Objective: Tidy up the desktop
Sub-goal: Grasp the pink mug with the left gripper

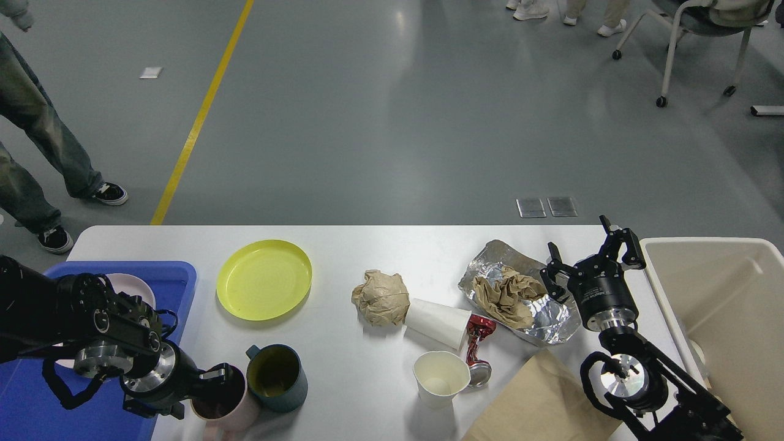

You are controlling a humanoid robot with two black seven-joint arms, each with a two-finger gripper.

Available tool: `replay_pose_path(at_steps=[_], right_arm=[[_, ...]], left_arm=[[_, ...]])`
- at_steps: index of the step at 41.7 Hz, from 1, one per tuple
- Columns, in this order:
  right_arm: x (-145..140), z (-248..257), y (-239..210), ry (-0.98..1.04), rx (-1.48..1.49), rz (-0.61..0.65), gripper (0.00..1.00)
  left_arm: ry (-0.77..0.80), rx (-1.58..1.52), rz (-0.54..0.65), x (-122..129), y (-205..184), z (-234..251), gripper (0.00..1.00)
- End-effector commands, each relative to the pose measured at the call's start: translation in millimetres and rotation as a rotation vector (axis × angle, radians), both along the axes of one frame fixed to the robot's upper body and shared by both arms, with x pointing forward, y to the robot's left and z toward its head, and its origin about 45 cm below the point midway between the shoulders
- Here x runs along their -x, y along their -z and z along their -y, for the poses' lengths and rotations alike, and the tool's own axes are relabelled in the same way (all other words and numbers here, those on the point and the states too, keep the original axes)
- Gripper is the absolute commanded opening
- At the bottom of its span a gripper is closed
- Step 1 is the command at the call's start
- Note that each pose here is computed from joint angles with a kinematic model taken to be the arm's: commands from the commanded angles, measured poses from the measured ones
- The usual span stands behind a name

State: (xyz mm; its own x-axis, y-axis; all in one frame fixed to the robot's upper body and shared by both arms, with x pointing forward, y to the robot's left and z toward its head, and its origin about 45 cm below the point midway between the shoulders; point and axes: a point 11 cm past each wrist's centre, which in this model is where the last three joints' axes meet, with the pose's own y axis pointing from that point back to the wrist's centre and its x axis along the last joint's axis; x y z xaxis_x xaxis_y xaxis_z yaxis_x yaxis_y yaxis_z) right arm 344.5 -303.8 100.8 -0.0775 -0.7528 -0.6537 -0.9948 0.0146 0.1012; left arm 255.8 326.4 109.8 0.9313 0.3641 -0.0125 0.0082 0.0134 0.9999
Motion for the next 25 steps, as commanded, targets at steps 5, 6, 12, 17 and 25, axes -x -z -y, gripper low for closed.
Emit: replay_pose_path(at_steps=[5, 6, 12, 17, 25], right_arm=[[0.0, 0.0, 0.0, 0.0, 0.0, 0.0, 1.0], [0.0, 0.0, 0.0, 0.0, 0.0, 0.0, 1.0], [0.0, 0.0, 0.0, 0.0, 0.0, 0.0, 1.0], [0.0, 0.0, 0.0, 0.0, 0.0, 0.0, 1.0], [0.0, 0.0, 0.0, 0.0, 0.0, 0.0, 1.0]], left_arm=[[-0.003, -0.001, -0.002, 0.4, 1.8, -0.6, 0.3], [-0.003, 0.005, -0.005, 0.4, 1.7, 0.7, 0.24], [-0.003, 0.004, -0.008, 1.2, 2.2, 0.5, 0.11], [-0.002, 0.006, -0.011, 1.4, 1.8, 1.0, 0.03], [-0.004, 0.002, -0.015, 2.1, 0.8, 0.3, 0.0]])
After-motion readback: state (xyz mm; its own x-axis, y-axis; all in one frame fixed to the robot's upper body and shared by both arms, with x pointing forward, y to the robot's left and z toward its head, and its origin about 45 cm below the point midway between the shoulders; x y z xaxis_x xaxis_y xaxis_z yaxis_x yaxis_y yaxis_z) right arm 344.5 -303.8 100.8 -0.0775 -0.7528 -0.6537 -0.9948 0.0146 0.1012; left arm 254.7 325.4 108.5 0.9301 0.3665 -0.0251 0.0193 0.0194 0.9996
